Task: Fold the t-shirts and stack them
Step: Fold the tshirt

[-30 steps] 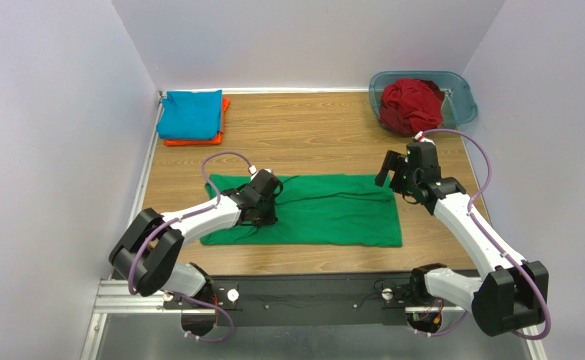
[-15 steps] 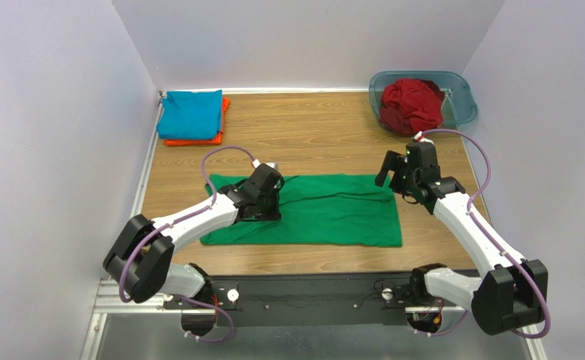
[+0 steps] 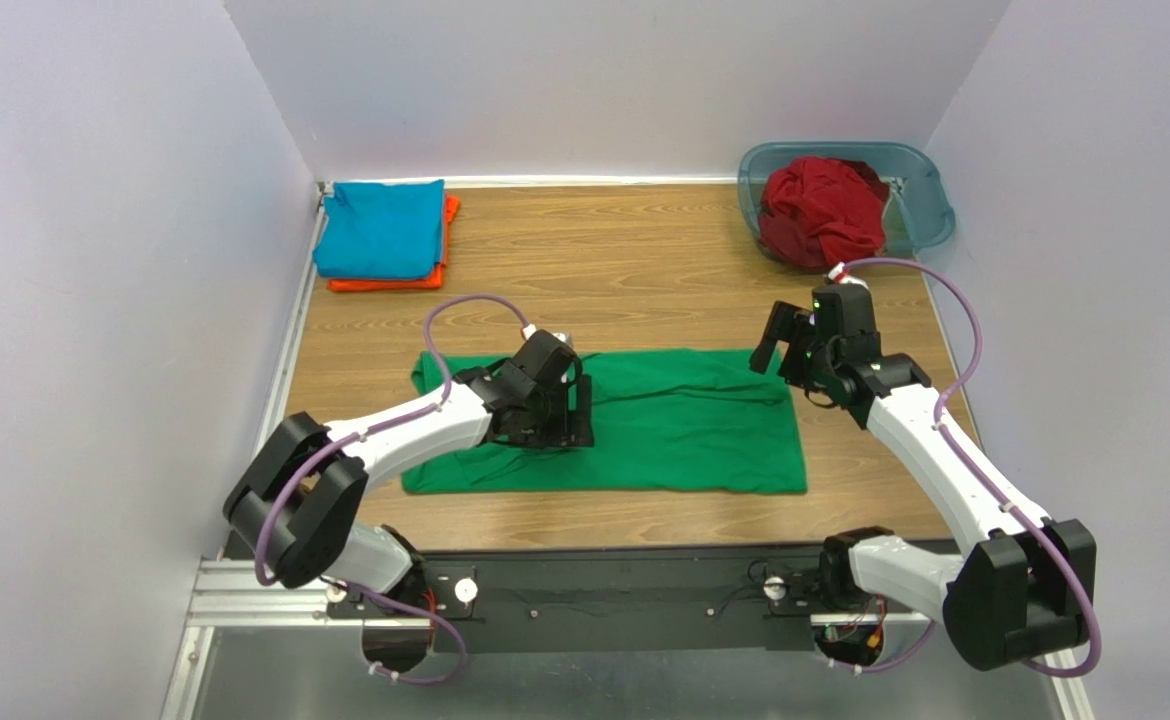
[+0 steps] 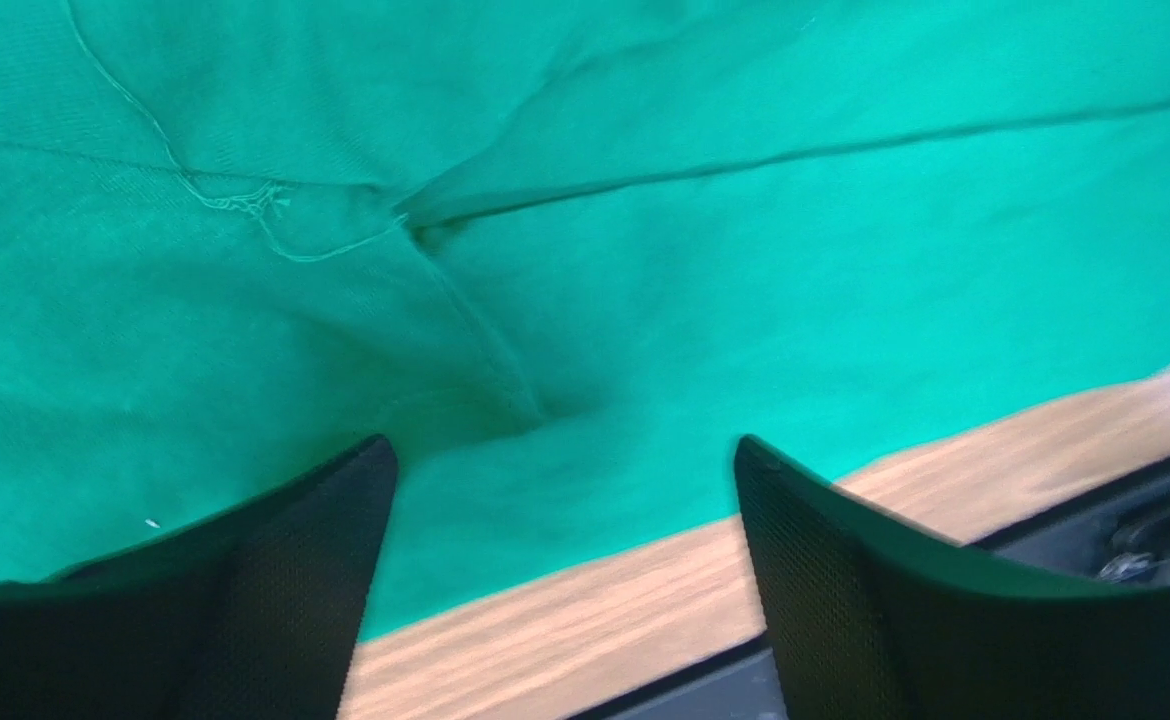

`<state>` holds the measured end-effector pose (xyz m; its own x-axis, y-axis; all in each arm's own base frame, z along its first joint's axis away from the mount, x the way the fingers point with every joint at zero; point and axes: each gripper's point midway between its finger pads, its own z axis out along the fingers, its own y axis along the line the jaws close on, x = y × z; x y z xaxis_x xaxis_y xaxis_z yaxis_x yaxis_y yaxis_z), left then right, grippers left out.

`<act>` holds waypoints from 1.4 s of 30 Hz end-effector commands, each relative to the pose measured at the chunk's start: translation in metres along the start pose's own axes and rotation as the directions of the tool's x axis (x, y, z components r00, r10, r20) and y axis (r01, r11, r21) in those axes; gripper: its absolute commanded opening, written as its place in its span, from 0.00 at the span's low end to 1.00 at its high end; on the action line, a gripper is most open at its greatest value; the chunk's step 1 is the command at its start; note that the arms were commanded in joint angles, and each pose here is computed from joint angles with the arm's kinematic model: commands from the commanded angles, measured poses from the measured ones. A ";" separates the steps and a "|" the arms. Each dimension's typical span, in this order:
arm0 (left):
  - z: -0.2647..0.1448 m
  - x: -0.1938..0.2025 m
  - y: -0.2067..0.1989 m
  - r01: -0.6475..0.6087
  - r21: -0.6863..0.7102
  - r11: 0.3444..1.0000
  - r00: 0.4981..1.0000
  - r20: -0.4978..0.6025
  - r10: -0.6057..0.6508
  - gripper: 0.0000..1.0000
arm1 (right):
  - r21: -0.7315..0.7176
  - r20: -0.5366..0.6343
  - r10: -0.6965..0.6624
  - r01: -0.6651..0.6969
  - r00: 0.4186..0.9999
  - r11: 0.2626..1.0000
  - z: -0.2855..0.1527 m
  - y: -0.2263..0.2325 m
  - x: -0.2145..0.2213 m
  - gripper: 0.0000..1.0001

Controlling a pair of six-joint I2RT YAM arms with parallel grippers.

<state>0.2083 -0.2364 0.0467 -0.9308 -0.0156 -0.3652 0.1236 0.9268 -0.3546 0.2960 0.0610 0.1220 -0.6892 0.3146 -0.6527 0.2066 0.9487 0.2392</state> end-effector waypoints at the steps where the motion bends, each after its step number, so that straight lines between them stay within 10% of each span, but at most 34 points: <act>1: -0.029 -0.023 -0.023 -0.022 0.077 0.997 0.995 0.096 0.014 0.93 | -0.033 -0.007 -0.014 0.013 1.000 0.999 -0.003 0.004 -0.001 1.00; 12: -0.051 -0.054 0.034 0.161 0.009 0.987 0.944 0.291 -0.156 0.98 | -0.242 -0.131 -0.082 0.049 0.988 0.969 0.024 0.046 0.018 1.00; 28: 0.008 -0.067 0.104 0.309 -0.015 0.951 0.920 0.260 -0.295 0.98 | -0.259 -0.255 -0.200 0.132 0.946 0.957 0.089 0.076 0.052 1.00; 42: 0.075 -0.177 0.090 0.265 -0.019 0.964 0.930 0.268 -0.250 0.98 | -0.252 -0.366 -0.142 0.049 0.920 0.967 0.031 0.046 0.125 1.00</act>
<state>0.3944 -0.1715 0.0459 -0.7583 -0.3911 -0.5216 -0.1354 0.8771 -0.4608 0.2795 0.1411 0.0346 -0.8822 0.1428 -0.4487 -0.0256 0.9370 0.3484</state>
